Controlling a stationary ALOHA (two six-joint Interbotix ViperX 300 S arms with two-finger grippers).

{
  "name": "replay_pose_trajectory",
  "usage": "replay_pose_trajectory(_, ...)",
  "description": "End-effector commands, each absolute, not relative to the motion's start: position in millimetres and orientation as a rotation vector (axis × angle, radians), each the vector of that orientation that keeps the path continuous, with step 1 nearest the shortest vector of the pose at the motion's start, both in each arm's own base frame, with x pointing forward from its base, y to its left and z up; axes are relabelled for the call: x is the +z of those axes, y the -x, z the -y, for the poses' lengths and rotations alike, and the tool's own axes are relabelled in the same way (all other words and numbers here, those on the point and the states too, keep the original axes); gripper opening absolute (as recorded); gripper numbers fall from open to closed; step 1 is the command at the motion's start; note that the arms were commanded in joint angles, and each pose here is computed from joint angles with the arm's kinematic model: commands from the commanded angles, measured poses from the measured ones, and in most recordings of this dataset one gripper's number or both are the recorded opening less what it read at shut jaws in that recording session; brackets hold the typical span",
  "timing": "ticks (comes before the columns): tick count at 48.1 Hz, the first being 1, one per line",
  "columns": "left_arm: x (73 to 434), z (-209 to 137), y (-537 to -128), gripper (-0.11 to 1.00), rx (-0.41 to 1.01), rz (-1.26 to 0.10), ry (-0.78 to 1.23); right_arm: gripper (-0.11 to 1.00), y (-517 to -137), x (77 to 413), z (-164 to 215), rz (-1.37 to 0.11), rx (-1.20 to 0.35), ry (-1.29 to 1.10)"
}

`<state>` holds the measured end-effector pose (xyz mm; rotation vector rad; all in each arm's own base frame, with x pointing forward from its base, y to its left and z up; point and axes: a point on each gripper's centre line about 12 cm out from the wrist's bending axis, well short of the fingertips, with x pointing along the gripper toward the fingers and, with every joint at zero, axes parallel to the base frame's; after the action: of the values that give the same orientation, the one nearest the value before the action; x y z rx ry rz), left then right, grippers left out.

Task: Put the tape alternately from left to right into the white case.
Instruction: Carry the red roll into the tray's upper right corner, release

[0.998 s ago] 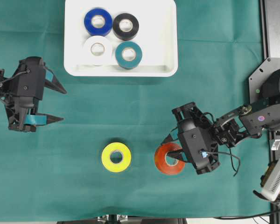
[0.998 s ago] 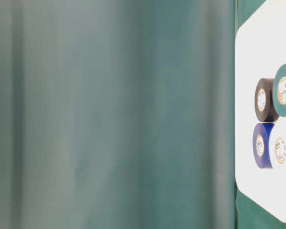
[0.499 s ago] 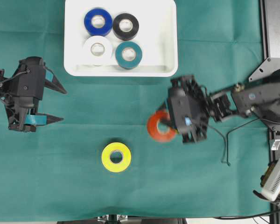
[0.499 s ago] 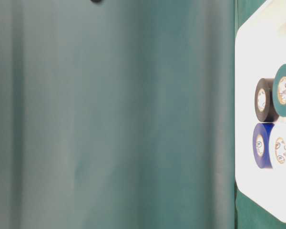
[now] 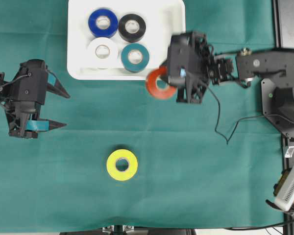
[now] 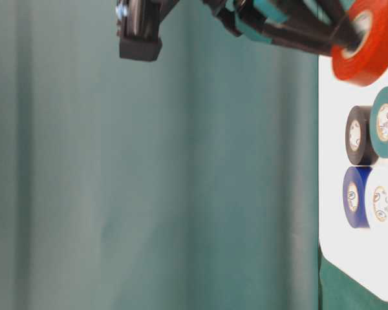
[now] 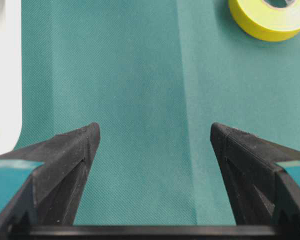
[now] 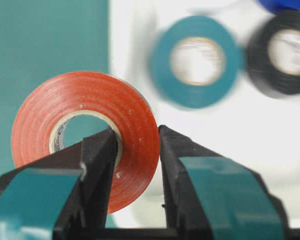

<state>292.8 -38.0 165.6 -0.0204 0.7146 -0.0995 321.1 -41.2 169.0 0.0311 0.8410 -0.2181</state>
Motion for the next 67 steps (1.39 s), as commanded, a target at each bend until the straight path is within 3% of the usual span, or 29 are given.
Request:
replay_pose_trajectory(1, 172.0, 38.0, -296.0, 0.47, -0.099, -0.689, 0.024, 0.24, -323.7, 182.9, 59.7, -0.797, -0.265, -0.038)
replay_pose_trajectory(35, 167.4, 37.5, -292.3, 0.47, -0.1, -0.704, 0.019, 0.24, -325.5, 164.8, 161.8, -0.82, -0.5, -0.104)
replay_pose_trajectory(67, 167.0, 37.5, -292.5, 0.47, -0.1, -0.696, 0.019, 0.24, -322.6, 155.0, 180.0, -0.828, -0.535, -0.127)
